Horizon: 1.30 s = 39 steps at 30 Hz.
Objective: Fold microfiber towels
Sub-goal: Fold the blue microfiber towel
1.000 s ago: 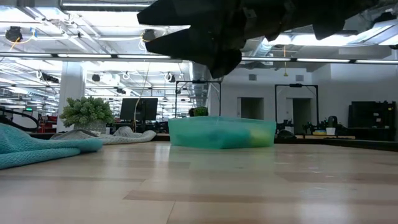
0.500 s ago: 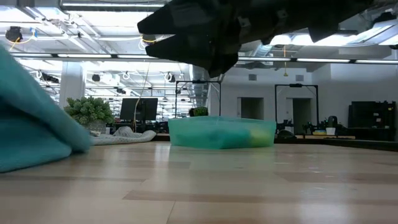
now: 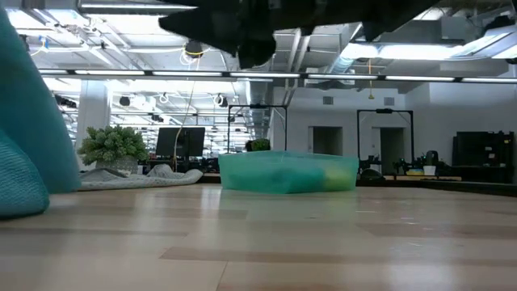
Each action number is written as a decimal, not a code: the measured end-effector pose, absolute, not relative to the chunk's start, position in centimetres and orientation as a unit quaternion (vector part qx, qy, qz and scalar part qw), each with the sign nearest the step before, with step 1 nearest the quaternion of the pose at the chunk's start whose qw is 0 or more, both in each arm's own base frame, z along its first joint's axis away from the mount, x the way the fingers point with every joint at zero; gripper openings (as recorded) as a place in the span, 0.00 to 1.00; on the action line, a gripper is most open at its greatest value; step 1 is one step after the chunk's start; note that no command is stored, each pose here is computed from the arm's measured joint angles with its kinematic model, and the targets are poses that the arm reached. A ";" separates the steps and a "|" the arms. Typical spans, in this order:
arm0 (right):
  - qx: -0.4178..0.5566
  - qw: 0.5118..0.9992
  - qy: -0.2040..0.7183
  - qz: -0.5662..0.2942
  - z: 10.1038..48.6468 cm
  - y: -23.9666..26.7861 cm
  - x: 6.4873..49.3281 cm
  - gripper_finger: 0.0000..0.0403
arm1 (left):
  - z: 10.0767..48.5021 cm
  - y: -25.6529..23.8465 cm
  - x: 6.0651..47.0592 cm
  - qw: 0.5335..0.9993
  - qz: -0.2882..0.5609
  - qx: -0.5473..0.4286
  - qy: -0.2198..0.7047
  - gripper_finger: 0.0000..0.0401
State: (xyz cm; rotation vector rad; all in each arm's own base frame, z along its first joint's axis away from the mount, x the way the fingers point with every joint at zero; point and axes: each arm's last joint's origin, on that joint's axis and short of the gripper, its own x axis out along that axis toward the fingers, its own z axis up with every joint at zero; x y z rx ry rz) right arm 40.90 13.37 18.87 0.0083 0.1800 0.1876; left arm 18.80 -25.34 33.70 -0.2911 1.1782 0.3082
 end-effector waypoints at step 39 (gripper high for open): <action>-0.015 0.969 0.119 0.216 9.9 16.0 51.9 0.51 | 33.5 -24.7 18.1 0.771 0.172 -0.123 0.601 0.01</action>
